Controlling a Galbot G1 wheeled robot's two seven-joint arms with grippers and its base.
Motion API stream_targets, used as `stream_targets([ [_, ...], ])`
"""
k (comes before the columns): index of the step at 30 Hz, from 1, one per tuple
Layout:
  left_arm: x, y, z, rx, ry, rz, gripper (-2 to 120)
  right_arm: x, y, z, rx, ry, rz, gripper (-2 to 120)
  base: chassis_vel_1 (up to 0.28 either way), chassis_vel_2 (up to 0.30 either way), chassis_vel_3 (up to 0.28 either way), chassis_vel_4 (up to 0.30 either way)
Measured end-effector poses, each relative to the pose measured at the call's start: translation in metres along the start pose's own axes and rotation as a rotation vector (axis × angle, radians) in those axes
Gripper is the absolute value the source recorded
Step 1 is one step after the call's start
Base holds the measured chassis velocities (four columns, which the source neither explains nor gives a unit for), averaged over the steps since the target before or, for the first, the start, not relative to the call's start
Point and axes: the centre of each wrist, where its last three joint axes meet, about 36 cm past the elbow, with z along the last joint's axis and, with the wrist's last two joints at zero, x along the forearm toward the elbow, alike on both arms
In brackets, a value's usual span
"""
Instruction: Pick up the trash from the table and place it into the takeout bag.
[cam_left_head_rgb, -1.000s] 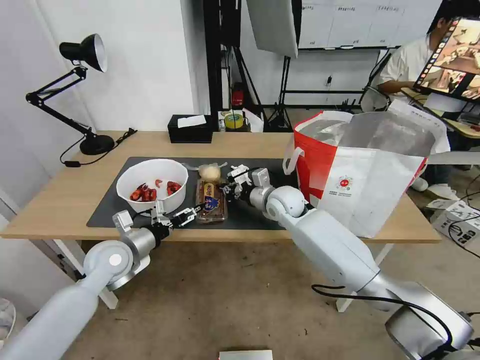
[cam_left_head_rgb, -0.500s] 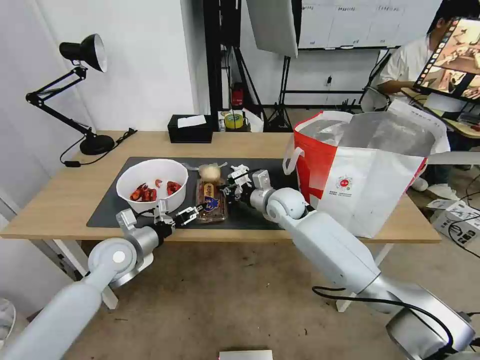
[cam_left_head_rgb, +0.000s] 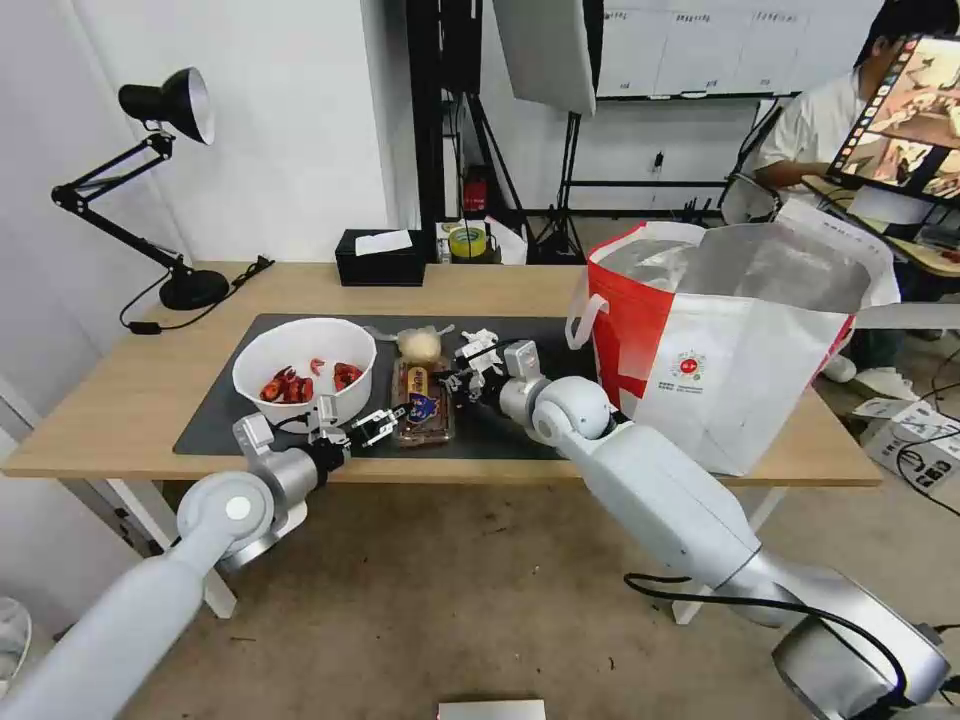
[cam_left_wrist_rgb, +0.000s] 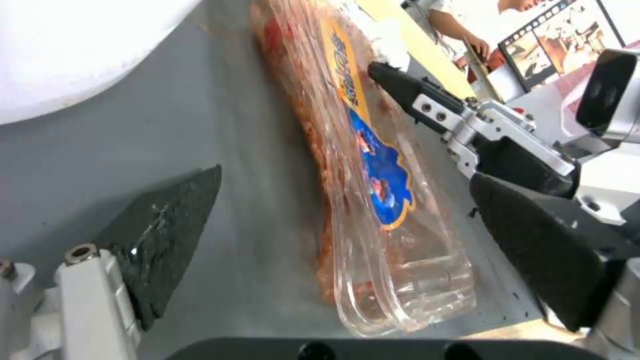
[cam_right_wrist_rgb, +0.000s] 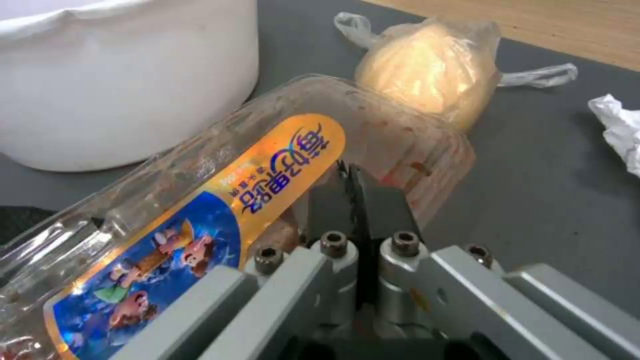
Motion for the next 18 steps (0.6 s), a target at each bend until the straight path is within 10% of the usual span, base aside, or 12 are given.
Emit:
stream_targets([
  [18,-0.0077,-0.0005,0.0036,0.009,0.002,-0.002,95,-0.0007,-0.0005,0.0028,-0.008,0.0,0.002,0,0.0,0.0,0.0,0.0],
])
